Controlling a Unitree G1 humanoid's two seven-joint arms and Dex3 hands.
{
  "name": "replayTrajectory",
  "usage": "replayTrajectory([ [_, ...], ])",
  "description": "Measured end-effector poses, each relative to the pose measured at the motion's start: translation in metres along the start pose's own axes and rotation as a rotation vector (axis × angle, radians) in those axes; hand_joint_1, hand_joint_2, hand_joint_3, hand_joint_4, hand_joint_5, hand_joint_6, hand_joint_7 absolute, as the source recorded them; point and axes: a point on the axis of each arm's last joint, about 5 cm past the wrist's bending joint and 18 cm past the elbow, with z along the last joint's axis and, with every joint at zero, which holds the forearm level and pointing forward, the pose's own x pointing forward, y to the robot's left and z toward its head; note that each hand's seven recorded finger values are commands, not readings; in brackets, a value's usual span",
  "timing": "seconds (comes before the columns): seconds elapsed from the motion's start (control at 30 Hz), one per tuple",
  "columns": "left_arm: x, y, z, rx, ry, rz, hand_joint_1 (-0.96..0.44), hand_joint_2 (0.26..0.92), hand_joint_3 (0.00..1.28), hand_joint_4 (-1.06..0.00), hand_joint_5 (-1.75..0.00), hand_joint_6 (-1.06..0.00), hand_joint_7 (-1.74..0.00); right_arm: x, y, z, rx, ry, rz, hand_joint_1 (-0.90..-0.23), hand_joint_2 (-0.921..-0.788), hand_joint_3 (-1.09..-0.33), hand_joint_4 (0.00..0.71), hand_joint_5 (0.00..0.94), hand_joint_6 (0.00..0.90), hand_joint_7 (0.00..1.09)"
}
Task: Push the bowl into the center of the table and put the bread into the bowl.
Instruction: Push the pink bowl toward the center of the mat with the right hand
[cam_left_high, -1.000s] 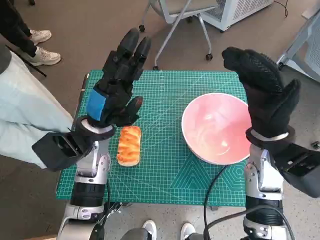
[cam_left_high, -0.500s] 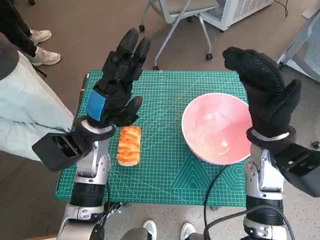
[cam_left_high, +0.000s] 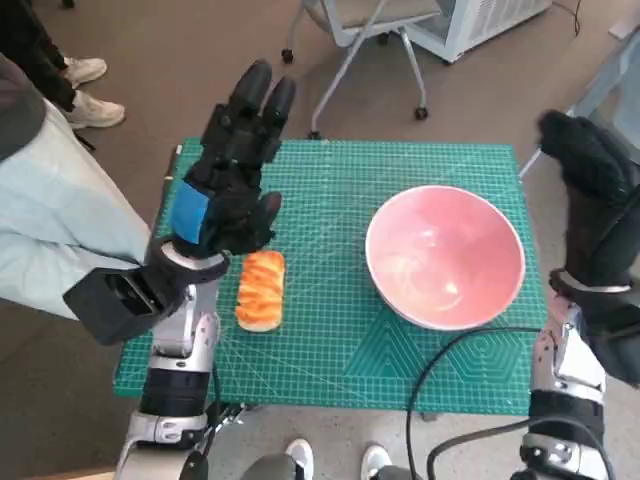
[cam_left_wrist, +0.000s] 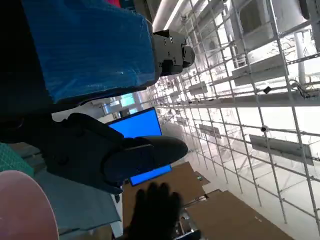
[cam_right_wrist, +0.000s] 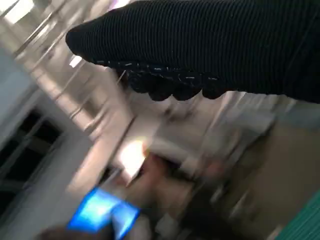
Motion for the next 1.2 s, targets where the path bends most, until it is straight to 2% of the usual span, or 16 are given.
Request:
replayTrajectory([
  [0.17, 0.0, -0.001, 0.0, -0.002, -0.001, 0.002, -0.62, 0.921, 0.57, -0.05, -0.01, 0.0, -0.24, -0.0157, -0.01, -0.017, -0.017, 0.123, -0.091, -0.613, -0.921, -0.797, 0.143, 0.0, 0.136, 0.28],
  [0.27, 0.0, -0.001, 0.0, 0.0, -0.004, 0.002, -0.62, 0.921, 0.58, -0.05, -0.01, 0.0, -0.24, -0.0235, -0.013, -0.025, 0.001, 0.188, -0.132, -0.598, -0.921, -0.815, 0.138, 0.0, 0.131, 0.27],
  [0.37, 0.0, -0.001, 0.0, 0.0, -0.005, 0.001, -0.62, 0.921, 0.58, -0.05, -0.01, 0.0, -0.24, -0.0309, -0.015, -0.033, 0.04, 0.261, -0.182, -0.593, -0.921, -0.825, 0.129, 0.0, 0.123, 0.26],
  [0.4, 0.0, -0.001, 0.0, 0.001, -0.005, 0.0, -0.62, 0.921, 0.58, -0.05, -0.01, 0.0, -0.23, -0.0327, -0.015, -0.035, 0.049, 0.282, -0.191, -0.573, -0.921, -0.834, 0.117, 0.0, 0.115, 0.25],
  [0.6, -0.001, 0.0, -0.001, 0.002, -0.002, 0.003, -0.62, 0.921, 0.59, -0.06, -0.01, 0.0, -0.24, -0.0457, -0.014, -0.046, 0.081, 0.435, -0.224, -0.569, -0.921, -0.86, 0.115, 0.006, 0.125, 0.23],
  [0.73, -0.001, 0.001, -0.001, 0.004, 0.0, 0.008, -0.62, 0.921, 0.59, -0.06, -0.01, 0.0, -0.24, -0.0503, -0.01, -0.051, 0.099, 0.522, -0.237, -0.563, -0.921, -0.892, 0.106, 0.003, 0.132, 0.23],
  [0.87, -0.002, 0.002, 0.0, 0.009, 0.002, 0.011, -0.63, 0.921, 0.58, -0.06, -0.01, 0.0, -0.24, -0.0526, -0.001, -0.056, 0.144, 0.6, -0.24, -0.561, -0.921, -0.922, 0.089, 0.001, 0.13, 0.22],
  [1.2, -0.005, 0.008, 0.002, 0.033, 0.008, 0.013, -0.64, 0.921, 0.59, -0.05, -0.01, 0.0, -0.24, -0.0499, 0.028, -0.064, 0.273, 0.699, -0.229, -0.567, -0.921, -0.952, 0.079, 0.002, 0.125, 0.21],
])
